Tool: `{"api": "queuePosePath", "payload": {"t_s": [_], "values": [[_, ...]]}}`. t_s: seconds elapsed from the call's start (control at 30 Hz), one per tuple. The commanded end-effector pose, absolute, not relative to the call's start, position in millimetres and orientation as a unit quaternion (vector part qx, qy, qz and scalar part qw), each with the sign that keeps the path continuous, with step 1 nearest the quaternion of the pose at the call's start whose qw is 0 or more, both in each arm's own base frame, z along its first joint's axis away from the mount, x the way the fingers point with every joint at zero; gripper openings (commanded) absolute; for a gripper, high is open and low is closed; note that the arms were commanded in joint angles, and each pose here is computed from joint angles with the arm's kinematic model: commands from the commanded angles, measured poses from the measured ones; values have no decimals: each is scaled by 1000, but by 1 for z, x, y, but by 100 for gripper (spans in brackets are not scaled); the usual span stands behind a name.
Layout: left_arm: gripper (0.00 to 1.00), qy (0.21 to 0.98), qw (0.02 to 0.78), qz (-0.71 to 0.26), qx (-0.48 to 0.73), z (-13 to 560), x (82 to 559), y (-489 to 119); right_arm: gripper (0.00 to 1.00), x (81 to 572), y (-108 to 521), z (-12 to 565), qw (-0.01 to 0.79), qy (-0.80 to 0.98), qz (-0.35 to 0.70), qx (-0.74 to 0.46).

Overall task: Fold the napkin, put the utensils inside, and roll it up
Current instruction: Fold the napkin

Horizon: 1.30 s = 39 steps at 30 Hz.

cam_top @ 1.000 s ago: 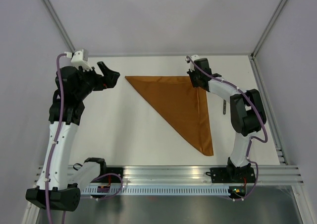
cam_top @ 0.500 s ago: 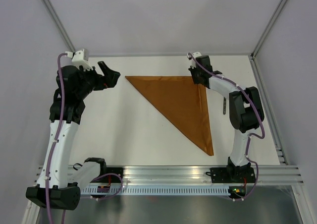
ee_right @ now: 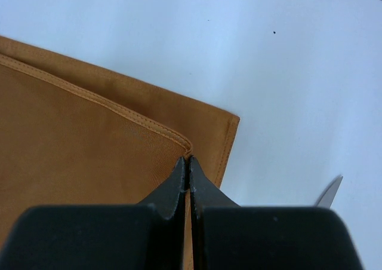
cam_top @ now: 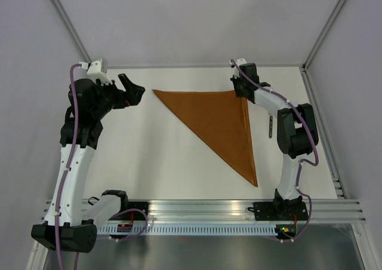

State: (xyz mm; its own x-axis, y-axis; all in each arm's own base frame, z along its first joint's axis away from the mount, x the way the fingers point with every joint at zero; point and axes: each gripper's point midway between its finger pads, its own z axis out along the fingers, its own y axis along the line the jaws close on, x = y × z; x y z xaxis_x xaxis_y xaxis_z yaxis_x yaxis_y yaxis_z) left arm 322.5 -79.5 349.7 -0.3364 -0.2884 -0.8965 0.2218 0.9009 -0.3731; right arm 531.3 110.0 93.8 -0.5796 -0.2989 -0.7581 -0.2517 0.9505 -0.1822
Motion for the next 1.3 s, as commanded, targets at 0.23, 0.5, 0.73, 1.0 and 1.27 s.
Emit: {"api": "queuePosePath", "payload": {"t_s": [0.23,0.5,0.73,1.0,1.27], "values": [[100,781,576,-241,-27,352,324,-84,0,550,92,102,441,886,-42,-135],[100,781,575,-241,-27,351,325,-84,0,555,86,99,438,888,-46,-132],[100,783,573,-241,-27,350,326,-84,0,558,80,91,433,891,-52,-129],[100,785,569,-242,-28,346,327,-84,1,557,72,81,426,894,-57,-125],[100,786,568,-243,-27,344,326,-85,0,558,68,70,418,898,-58,-122]]}}
